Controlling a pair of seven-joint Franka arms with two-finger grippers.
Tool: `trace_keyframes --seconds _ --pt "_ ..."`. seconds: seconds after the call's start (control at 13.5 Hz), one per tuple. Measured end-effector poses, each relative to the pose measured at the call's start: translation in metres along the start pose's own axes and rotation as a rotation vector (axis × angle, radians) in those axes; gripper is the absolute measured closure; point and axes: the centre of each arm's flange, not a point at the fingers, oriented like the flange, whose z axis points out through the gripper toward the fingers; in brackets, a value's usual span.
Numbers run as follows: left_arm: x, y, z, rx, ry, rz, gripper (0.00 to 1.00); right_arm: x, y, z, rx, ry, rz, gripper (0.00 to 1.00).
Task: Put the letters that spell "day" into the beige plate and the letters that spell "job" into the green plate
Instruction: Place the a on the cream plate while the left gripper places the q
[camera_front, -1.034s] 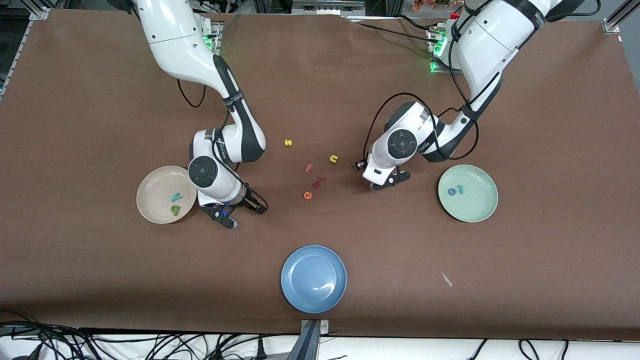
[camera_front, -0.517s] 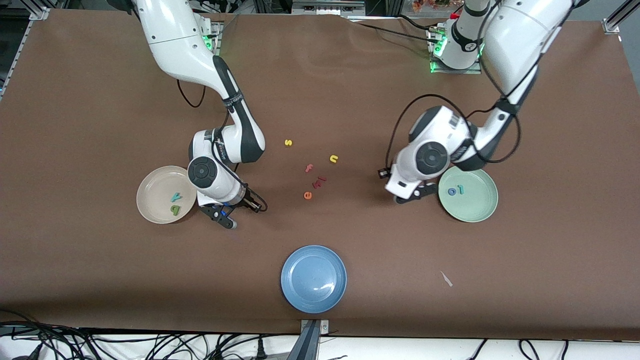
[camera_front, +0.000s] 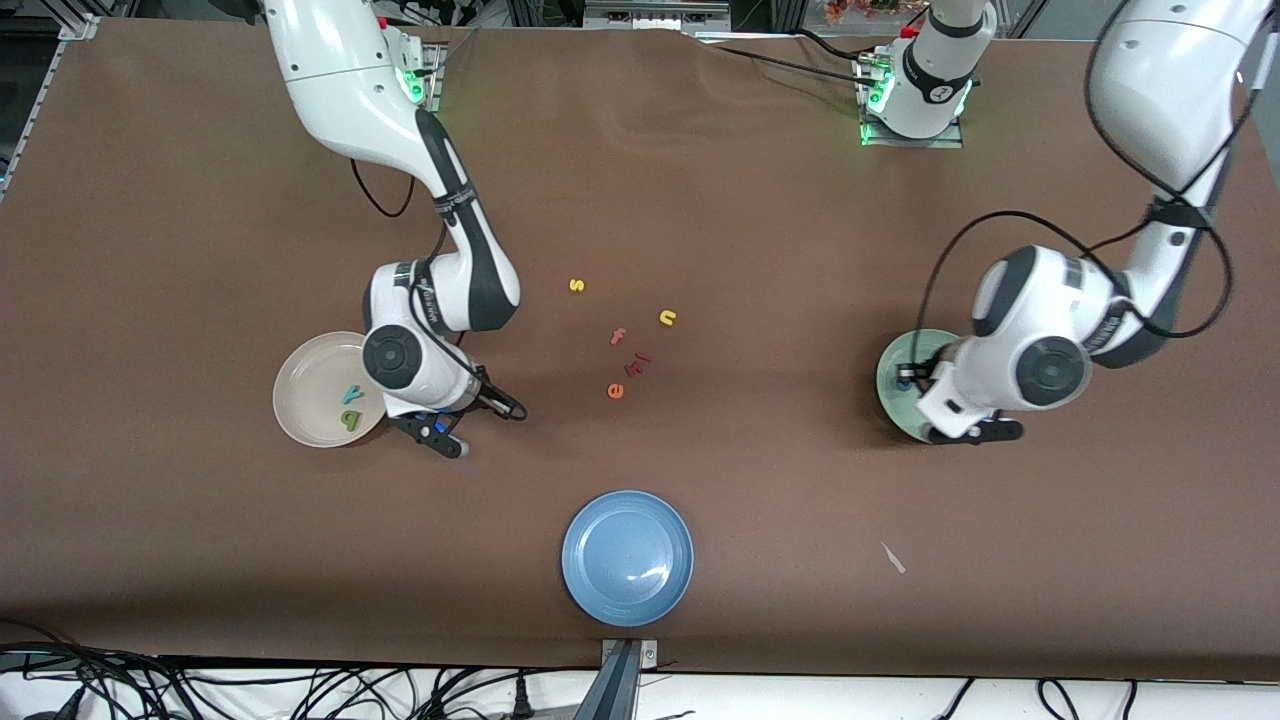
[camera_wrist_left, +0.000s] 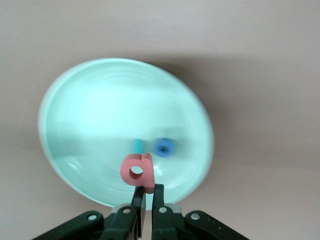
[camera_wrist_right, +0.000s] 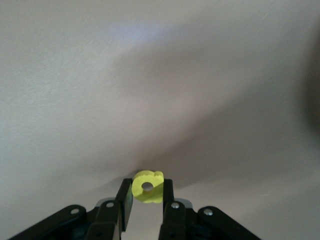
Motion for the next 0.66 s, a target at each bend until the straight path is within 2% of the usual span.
trace_keyframes --seconds 0.15,0.37,0.59,0.66 --pt "0.006 -0.035 0.02 -0.027 -0.035 0.024 0.91 0.012 0.02 -0.021 0.001 -0.005 -0.067 0.72" --pt "0.011 -0.031 0.055 -0.047 -0.085 0.047 0.91 0.026 0.072 -0.041 -0.006 -0.015 -0.192 0.72" --pt "0.015 -0.036 0.069 -0.046 -0.087 0.048 0.91 0.042 0.142 -0.049 -0.021 -0.034 -0.296 0.72" --pt "0.015 -0.037 0.07 -0.047 -0.088 0.047 0.85 0.048 0.162 -0.049 -0.027 -0.039 -0.323 0.72"
